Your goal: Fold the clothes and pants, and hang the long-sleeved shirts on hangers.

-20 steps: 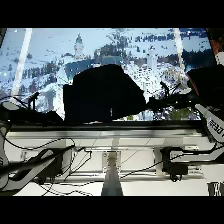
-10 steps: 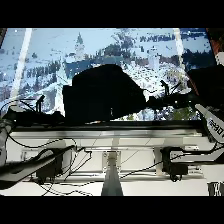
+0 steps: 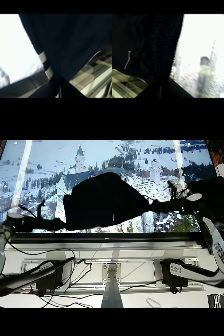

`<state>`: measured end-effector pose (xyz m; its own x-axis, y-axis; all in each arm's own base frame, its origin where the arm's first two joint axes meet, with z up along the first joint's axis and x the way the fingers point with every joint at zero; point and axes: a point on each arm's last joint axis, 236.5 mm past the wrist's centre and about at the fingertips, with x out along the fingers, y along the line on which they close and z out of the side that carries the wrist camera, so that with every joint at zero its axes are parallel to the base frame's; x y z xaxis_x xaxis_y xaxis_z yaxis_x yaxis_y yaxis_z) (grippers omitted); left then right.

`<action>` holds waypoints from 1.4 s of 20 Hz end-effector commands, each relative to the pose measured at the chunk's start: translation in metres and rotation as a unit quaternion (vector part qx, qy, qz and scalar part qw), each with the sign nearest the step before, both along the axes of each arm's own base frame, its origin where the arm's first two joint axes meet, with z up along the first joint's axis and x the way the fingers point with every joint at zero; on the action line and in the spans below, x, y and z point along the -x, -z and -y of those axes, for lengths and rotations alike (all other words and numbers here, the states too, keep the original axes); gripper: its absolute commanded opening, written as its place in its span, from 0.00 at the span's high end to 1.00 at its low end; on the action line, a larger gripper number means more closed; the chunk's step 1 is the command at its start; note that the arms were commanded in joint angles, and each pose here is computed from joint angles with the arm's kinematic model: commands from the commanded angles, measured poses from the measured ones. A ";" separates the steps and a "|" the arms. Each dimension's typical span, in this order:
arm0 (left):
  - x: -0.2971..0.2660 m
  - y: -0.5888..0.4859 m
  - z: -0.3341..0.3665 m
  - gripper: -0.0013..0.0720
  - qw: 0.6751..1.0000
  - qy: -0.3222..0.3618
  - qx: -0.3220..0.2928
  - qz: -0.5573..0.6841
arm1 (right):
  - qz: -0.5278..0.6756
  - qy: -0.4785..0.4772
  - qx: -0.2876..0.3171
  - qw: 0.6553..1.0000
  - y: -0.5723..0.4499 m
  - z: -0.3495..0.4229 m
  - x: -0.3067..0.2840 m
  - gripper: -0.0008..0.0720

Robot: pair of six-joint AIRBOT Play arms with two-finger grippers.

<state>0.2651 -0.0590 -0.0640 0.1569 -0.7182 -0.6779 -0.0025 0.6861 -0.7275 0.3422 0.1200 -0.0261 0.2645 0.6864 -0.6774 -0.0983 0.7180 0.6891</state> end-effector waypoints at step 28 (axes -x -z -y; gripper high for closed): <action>-0.131 -0.362 -0.020 0.96 0.879 -0.064 -0.167 0.443 | 0.316 0.042 0.073 0.945 -0.299 -0.042 -0.053 0.94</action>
<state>0.3555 -0.0082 0.3878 0.9477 -0.2604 -0.1843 0.2496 0.9650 -0.0803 0.3387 0.1873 0.3607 0.6907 0.6944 -0.2018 -0.5691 0.6941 0.4408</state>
